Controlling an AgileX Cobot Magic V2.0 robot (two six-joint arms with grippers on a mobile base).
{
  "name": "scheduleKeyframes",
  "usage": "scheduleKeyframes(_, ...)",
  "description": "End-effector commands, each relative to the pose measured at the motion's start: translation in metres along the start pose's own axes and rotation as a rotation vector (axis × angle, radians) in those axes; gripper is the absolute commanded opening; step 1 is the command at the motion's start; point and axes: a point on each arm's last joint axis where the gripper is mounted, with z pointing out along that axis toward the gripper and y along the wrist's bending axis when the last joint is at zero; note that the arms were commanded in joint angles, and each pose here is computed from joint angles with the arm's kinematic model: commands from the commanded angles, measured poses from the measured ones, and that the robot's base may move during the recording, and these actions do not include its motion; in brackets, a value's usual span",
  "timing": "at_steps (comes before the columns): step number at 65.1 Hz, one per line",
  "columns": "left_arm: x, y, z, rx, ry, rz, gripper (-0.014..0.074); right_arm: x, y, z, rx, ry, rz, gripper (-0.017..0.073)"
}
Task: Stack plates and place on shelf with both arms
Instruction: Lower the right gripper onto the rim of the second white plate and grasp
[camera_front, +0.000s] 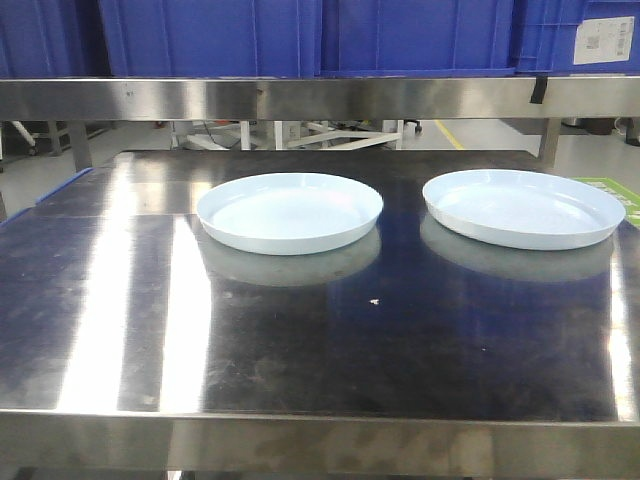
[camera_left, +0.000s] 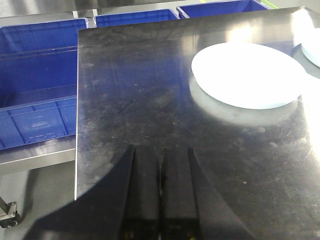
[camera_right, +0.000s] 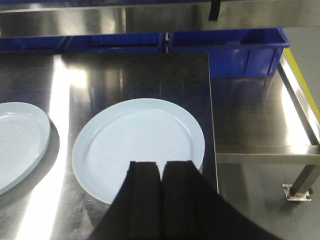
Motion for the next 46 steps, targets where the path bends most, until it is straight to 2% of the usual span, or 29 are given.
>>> scheduleKeyframes(1,-0.018,0.001,-0.002,-0.013,-0.113,-0.001,0.0100,-0.026,0.001,0.013,0.001,-0.087,-0.003,0.0092)
scheduleKeyframes(7,-0.018,0.001,-0.002,-0.013,-0.113,-0.001,0.0100,-0.033,0.002,0.035,0.003,-0.010,-0.003,0.0171)
scheduleKeyframes(14,-0.018,0.001,-0.002,-0.013,-0.113,-0.001,0.0100,-0.045,0.001,0.064,0.014,0.074,-0.002,0.0352)
scheduleKeyframes(19,-0.018,0.001,-0.002,-0.013,-0.113,-0.001,0.0100,-0.051,-0.005,0.083,0.036,0.138,-0.008,0.0434)
scheduleKeyframes(33,-0.018,0.001,-0.002,-0.013,-0.113,-0.001,0.0100,-0.056,-0.033,0.134,0.109,0.298,0.019,0.0433)
scheduleKeyframes(46,-0.018,0.001,-0.002,-0.013,-0.113,-0.001,0.0100,-0.051,-0.045,0.163,0.130,0.344,0.033,0.0433)
